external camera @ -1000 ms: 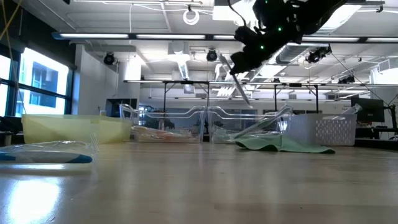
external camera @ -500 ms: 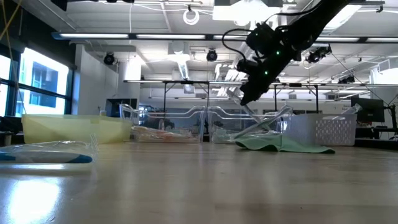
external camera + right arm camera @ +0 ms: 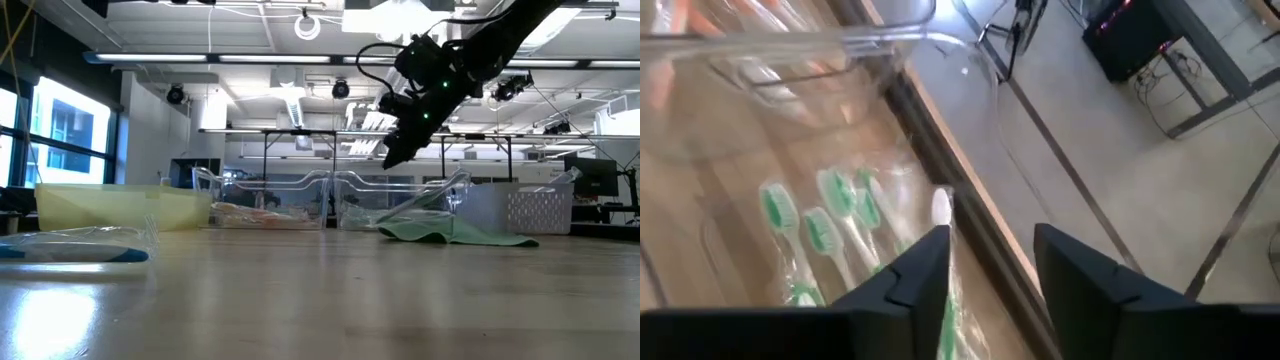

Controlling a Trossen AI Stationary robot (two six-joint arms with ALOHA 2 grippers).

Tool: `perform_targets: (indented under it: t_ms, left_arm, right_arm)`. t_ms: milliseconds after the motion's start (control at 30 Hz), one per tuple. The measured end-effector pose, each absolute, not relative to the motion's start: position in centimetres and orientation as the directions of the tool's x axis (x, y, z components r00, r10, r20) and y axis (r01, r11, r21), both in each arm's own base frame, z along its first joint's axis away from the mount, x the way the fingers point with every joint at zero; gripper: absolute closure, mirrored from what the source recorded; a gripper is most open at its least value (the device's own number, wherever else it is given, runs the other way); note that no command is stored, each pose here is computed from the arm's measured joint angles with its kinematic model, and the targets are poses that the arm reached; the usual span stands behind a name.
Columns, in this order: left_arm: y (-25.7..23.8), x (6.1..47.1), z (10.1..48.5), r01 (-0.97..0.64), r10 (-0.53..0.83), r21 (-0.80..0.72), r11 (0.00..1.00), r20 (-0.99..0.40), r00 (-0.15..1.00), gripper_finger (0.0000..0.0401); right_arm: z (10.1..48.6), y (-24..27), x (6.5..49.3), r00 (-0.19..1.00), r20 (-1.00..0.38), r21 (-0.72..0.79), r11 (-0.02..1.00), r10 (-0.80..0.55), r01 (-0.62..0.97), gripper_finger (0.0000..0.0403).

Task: Pick & Place Toothbrushes
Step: Put the green toothbrush into the right transparent bin, then put the blue toothbrush into the yellow bin

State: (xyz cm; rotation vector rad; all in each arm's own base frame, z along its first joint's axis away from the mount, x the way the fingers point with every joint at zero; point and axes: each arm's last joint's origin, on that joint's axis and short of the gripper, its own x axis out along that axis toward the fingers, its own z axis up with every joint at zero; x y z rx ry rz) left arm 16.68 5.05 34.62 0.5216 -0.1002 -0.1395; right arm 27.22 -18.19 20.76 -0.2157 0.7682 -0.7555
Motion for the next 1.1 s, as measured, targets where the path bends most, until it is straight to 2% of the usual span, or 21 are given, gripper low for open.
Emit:
perform_targets:
  t_ms: [167,367,533,733,933,1100]
  left_arm:
    - [5.0,16.7,34.5,0.113,-0.158,0.498,0.860,0.050,0.986,0.0230]
    - [5.1,16.7,34.5,0.113,-0.158,0.498,0.860,0.050,0.986,0.0230]
    - [5.0,16.7,34.5,0.113,-0.159,0.498,0.860,0.050,0.986,0.0230]
    - [5.0,16.7,34.5,0.113,-0.159,0.498,0.860,0.051,0.986,0.0230]
    - [5.1,16.7,34.5,0.112,-0.158,0.498,0.860,0.051,0.986,0.0230]
    - [5.1,16.7,34.5,0.112,-0.158,0.498,0.860,0.051,0.986,0.0230]
  right_arm:
    - [21.9,-17.5,27.3,0.511,-0.516,-0.439,0.725,-0.687,0.531,0.0246]
    - [24.9,-14.8,27.4,0.651,-0.441,-0.388,0.785,-0.618,0.483,0.0271]
    - [27.5,-11.9,27.3,0.797,-0.370,-0.280,0.875,-0.477,0.394,0.0306]
    - [29.1,-8.9,27.3,0.927,-0.316,-0.137,0.977,-0.200,0.164,0.0350]
    - [29.0,-7.1,27.7,0.949,-0.310,-0.068,0.995,0.052,-0.077,0.0391]
    - [28.9,-6.2,27.7,0.939,-0.319,-0.046,0.988,0.128,-0.151,0.0400]
